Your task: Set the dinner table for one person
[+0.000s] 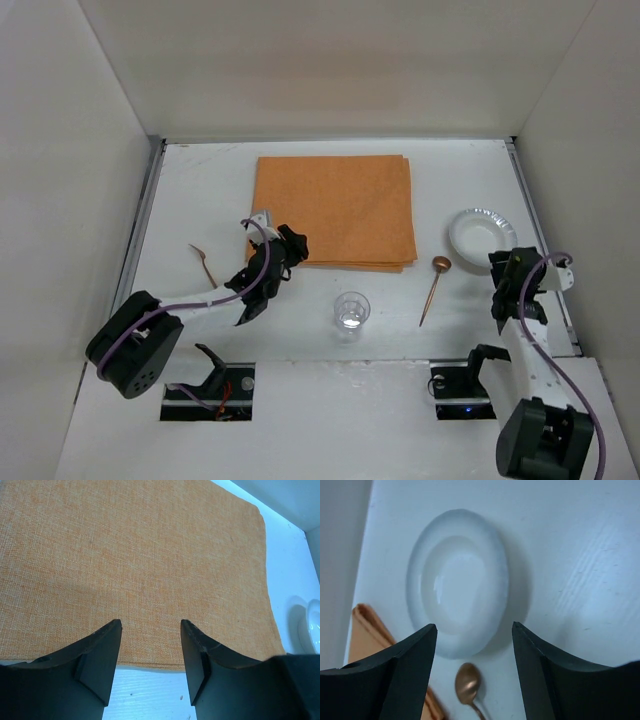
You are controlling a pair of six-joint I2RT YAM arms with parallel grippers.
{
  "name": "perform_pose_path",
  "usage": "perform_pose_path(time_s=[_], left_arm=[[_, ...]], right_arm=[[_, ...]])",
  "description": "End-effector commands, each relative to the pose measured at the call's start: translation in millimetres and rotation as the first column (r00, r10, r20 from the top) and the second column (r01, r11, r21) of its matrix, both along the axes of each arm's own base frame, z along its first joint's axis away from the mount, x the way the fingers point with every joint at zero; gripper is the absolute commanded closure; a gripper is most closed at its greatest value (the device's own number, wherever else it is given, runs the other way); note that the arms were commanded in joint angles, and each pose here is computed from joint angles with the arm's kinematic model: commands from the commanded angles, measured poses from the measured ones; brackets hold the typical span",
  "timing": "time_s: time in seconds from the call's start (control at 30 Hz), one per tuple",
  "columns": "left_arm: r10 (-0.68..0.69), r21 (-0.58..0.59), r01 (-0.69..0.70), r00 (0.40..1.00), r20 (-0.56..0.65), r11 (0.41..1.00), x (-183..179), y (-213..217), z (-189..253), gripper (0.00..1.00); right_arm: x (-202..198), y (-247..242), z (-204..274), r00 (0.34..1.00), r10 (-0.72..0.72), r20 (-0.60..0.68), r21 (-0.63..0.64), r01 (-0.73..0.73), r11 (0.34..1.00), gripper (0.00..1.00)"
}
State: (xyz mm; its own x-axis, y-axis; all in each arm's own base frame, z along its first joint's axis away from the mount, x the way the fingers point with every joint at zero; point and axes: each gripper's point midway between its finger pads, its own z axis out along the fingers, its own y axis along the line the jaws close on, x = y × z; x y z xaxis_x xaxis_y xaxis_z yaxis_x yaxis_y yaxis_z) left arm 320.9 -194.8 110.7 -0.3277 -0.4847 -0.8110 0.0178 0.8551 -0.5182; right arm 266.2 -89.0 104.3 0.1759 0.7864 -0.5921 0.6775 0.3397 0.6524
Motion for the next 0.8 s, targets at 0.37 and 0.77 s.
perform_pose_path(time_s=[0.37,0.77], left_arm=[[0.016,-0.040,-0.015,0.999,0.030,0.999,3,-2,7,0.51],[0.023,-0.053,-0.022,0.999,0.024,0.998,3,-1,5,0.51]], right_arm=[[45,-14,-35,0.999,0.030,0.017,0.106,-0.032,0.994,0.35],[63,-12,-57,0.989,0.027,0.143,0.199,-0.055,0.979,0.68]])
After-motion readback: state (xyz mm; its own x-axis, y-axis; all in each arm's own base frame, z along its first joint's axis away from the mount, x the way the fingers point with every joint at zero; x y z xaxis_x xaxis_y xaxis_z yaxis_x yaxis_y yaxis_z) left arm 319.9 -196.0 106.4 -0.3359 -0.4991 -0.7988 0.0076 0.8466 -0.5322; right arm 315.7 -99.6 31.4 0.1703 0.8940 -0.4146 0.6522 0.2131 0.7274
